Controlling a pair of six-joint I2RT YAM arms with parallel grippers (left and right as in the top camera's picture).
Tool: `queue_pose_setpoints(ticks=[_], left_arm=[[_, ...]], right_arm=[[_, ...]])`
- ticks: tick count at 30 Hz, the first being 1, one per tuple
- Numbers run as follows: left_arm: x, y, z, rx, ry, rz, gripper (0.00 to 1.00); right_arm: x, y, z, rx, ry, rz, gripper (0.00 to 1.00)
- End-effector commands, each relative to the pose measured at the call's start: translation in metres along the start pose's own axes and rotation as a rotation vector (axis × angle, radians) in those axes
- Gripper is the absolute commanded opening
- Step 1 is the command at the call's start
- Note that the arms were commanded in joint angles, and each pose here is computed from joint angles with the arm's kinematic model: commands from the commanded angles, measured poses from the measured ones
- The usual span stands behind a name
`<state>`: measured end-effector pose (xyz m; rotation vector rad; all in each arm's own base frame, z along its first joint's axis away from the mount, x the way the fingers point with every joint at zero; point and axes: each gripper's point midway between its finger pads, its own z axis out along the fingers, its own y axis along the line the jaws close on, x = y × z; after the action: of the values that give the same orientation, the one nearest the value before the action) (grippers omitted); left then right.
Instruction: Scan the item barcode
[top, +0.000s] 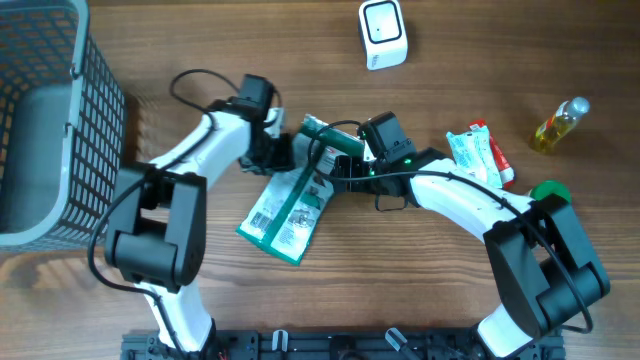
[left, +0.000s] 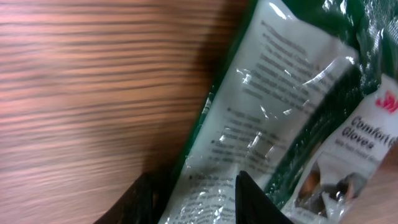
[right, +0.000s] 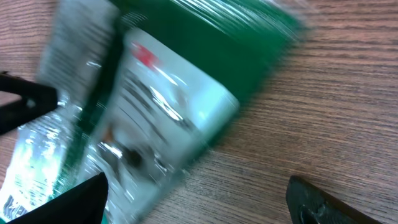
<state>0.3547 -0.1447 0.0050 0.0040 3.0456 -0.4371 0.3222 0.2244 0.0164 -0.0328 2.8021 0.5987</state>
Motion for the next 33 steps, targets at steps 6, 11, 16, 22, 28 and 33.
queue_pose_setpoints(ticks=[6,11,16,22,28,33], left_arm=[[0.008,0.006,0.015,-0.120,0.006,0.024,0.41],[0.008,0.006,0.015,-0.120,0.007,0.027,0.45],[0.018,0.009,0.014,-0.133,0.047,0.021,0.44],[0.043,0.011,0.012,-0.132,0.148,-0.001,0.47],[0.052,0.020,0.009,-0.179,0.184,-0.008,0.43],[0.069,0.029,0.003,-0.231,0.249,-0.016,0.41]], right_arm=[[0.018,0.006,-0.002,-0.033,0.083,0.194,0.56],[0.042,0.008,0.014,0.013,0.149,0.279,0.50],[-0.008,-0.005,0.019,0.099,-0.112,0.236,0.36],[-0.057,0.006,0.010,0.089,-0.316,0.026,0.60],[0.002,0.022,-0.001,-0.193,0.123,0.151,0.68],[0.069,-0.005,-0.010,-0.045,0.376,0.207,0.71]])
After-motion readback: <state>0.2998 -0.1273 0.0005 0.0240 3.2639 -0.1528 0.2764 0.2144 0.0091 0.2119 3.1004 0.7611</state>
